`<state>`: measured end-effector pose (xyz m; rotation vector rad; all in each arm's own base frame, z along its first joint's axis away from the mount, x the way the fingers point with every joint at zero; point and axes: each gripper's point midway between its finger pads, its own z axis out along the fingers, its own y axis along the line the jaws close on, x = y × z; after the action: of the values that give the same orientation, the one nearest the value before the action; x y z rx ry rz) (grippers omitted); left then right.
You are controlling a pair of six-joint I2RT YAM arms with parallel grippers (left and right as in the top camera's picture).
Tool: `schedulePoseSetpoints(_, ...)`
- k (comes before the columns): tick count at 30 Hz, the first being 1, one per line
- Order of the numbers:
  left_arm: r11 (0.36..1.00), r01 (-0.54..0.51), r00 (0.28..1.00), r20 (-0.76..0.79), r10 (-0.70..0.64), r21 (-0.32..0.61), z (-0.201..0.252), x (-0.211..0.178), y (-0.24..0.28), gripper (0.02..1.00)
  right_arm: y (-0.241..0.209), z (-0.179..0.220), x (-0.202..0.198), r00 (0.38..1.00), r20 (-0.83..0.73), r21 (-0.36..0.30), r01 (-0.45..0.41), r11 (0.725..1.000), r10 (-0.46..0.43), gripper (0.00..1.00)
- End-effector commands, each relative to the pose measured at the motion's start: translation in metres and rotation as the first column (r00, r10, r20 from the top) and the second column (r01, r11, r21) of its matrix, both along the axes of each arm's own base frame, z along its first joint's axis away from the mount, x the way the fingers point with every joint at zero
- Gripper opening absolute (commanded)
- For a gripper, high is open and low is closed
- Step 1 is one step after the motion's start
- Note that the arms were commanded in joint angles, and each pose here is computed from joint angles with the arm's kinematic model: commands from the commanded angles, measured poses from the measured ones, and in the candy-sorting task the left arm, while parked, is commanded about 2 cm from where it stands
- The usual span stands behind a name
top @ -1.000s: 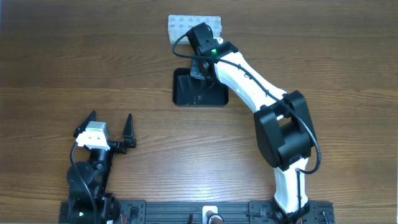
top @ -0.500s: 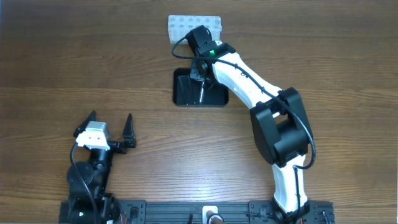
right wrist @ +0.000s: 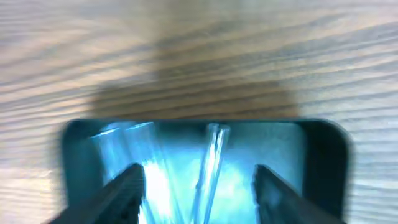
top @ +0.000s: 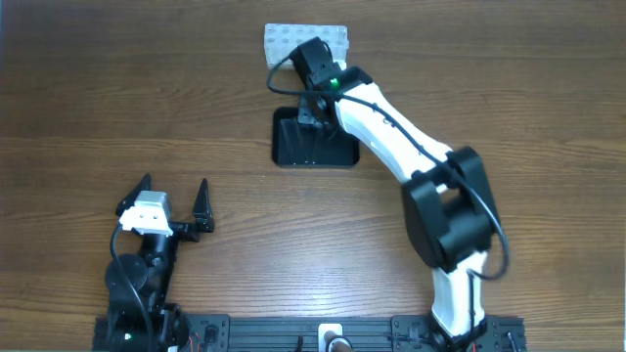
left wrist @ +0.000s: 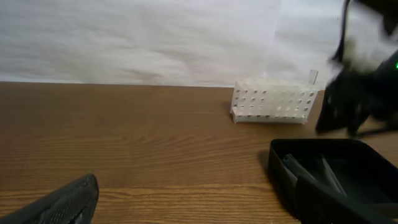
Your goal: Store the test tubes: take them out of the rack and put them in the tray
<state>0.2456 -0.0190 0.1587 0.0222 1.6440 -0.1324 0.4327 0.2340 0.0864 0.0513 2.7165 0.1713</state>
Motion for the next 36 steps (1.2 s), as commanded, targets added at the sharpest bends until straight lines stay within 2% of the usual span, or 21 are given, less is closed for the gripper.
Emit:
schedulePoseSetpoints(1,1.0,0.002,1.0,-0.002,-0.002,0.007,-0.002,0.0,0.0,1.0,-0.007,0.114,0.007,0.961,0.273,-0.003,-0.048,0.999,0.047,0.713)
schedulePoseSetpoints(3,1.0,0.003,1.0,-0.001,-0.003,0.007,-0.002,0.0,0.0,1.0,-0.013,0.138,0.012,0.935,0.351,-0.025,-0.041,0.999,0.048,0.807)
schedulePoseSetpoints(6,1.0,0.002,1.0,-0.002,-0.002,0.007,-0.002,0.0,0.0,0.998,-0.029,0.159,0.027,0.896,0.444,-0.05,0.035,0.998,-0.01,0.967)
schedulePoseSetpoints(7,1.0,0.002,1.0,-0.002,-0.002,0.007,-0.002,0.0,0.0,1.0,-0.033,0.162,0.031,0.887,0.462,-0.049,0.054,0.997,-0.025,0.993)
schedulePoseSetpoints(11,1.0,0.002,1.0,-0.002,-0.002,0.007,-0.002,0.0,0.0,1.0,-0.042,0.15,0.058,0.87,0.493,-0.072,0.074,0.995,-0.029,0.991)
schedulePoseSetpoints(18,1.0,0.002,1.0,-0.002,-0.002,0.007,-0.002,0.0,0.0,1.0,-0.059,0.086,0.106,0.875,0.478,-0.087,0.137,0.987,-0.079,0.993)
schedulePoseSetpoints(23,1.0,0.003,1.0,-0.002,-0.003,0.007,-0.002,0.0,0.0,0.998,-0.069,0.052,0.127,0.876,0.472,-0.086,0.16,0.983,-0.101,0.993)
schedulePoseSetpoints(27,1.0,0.002,1.0,-0.002,-0.002,0.007,-0.002,0.0,0.0,1.0,-0.069,0.038,0.133,0.879,0.469,-0.094,0.148,0.985,-0.087,0.993)
schedulePoseSetpoints(36,1.0,0.002,1.0,-0.002,-0.002,0.007,-0.002,0.0,0.0,1.0,-0.062,0.033,0.145,0.861,0.507,-0.105,0.116,0.988,-0.047,0.908)
